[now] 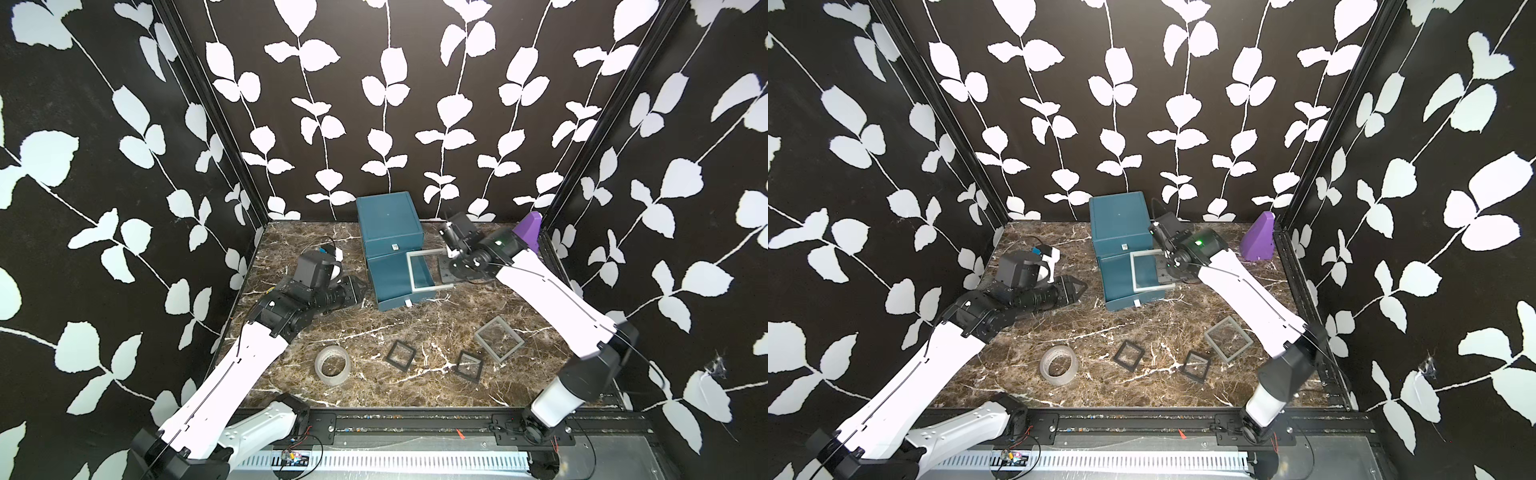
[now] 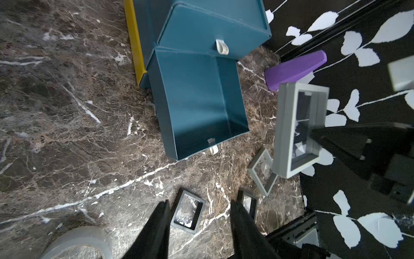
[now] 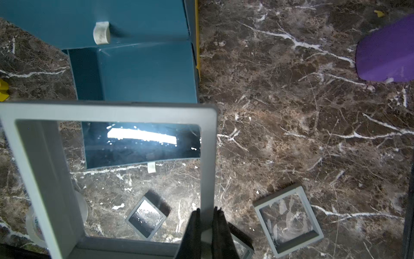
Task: Place the brooch boxes into the drawer by color
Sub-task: Place the brooch box in the drawer.
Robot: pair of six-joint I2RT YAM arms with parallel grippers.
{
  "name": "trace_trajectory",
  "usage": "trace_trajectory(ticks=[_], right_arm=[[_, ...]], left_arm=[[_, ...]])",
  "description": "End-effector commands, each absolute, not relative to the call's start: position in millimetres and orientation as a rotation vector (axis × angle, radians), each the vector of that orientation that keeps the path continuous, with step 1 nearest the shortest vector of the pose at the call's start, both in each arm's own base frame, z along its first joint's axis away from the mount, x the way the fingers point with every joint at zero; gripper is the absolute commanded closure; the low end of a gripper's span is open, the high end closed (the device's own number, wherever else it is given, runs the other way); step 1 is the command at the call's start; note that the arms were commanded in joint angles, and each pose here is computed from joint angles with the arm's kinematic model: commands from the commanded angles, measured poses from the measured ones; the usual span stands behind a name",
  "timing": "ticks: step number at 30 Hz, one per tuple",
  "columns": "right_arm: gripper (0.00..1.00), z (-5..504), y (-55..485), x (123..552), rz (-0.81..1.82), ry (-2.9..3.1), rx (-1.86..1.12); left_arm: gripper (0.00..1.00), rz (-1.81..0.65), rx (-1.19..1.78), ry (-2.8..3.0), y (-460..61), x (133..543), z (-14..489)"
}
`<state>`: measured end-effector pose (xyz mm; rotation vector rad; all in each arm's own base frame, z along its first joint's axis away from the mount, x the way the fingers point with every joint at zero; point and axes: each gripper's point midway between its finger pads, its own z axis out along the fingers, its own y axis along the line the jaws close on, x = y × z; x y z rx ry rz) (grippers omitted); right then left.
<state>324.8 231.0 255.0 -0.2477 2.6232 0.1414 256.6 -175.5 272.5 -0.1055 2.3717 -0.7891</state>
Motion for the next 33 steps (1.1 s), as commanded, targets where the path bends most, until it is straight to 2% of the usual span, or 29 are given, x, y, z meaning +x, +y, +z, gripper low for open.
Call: trace_trajectory(ticks=[1, 17, 33], right_arm=[[1.00, 258.3, 252.6, 339.1, 0.165, 2.574, -0.282], [1.00, 203.7, 295.0, 376.7, 0.150, 2.587, -0.329], [1.00, 157.3, 302.6, 393.2, 0.067, 2.618, -0.353]], left_arm=[[0.58, -0.784, -0.143, 2.338, -170.2, 264.5, 284.7], [0.57, -0.780, -0.162, 2.344, -174.5, 282.0, 280.7], [0.58, -0.796, -0.149, 2.348, -177.8, 282.2, 281.7]])
